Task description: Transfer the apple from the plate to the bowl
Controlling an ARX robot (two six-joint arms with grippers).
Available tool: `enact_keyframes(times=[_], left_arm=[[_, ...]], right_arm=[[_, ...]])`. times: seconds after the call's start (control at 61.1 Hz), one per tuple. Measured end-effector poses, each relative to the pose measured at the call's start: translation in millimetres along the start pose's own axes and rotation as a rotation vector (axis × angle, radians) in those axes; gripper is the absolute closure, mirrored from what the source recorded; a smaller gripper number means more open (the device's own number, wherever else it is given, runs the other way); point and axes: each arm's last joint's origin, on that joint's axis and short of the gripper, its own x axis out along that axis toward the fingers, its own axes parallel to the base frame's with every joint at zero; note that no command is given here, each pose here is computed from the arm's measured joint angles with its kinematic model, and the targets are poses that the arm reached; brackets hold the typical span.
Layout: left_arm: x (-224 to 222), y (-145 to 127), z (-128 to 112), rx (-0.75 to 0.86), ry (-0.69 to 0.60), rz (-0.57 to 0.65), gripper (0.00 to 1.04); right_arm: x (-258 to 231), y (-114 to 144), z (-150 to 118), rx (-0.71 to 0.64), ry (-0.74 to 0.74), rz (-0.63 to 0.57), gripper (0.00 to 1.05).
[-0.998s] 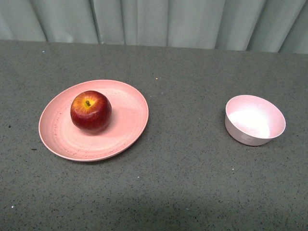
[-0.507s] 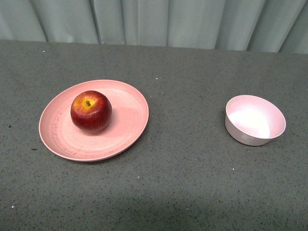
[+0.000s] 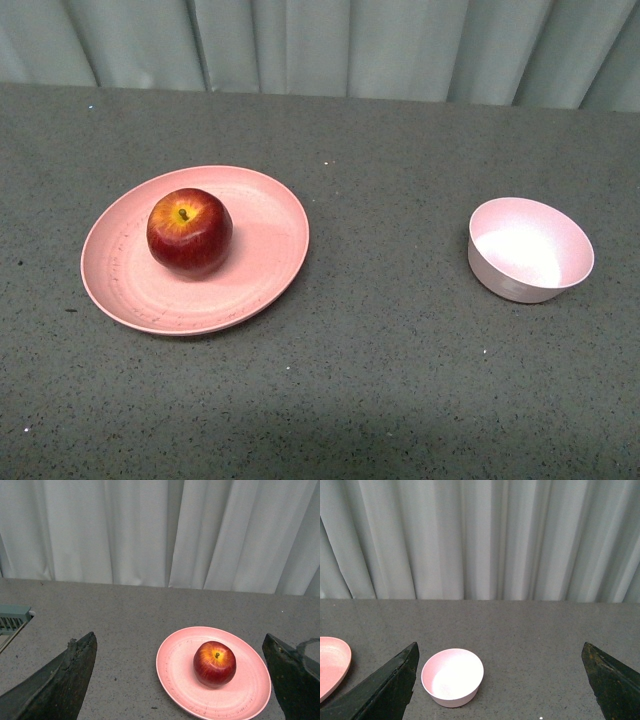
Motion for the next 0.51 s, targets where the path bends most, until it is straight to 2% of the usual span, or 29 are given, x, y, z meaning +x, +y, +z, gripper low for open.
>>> enact_keyframes(times=[0.507], left_arm=[[0.0, 0.0, 0.0, 0.0, 0.0, 0.0, 0.07]], right_arm=[[0.0, 0.0, 0.0, 0.0, 0.0, 0.0, 0.09]])
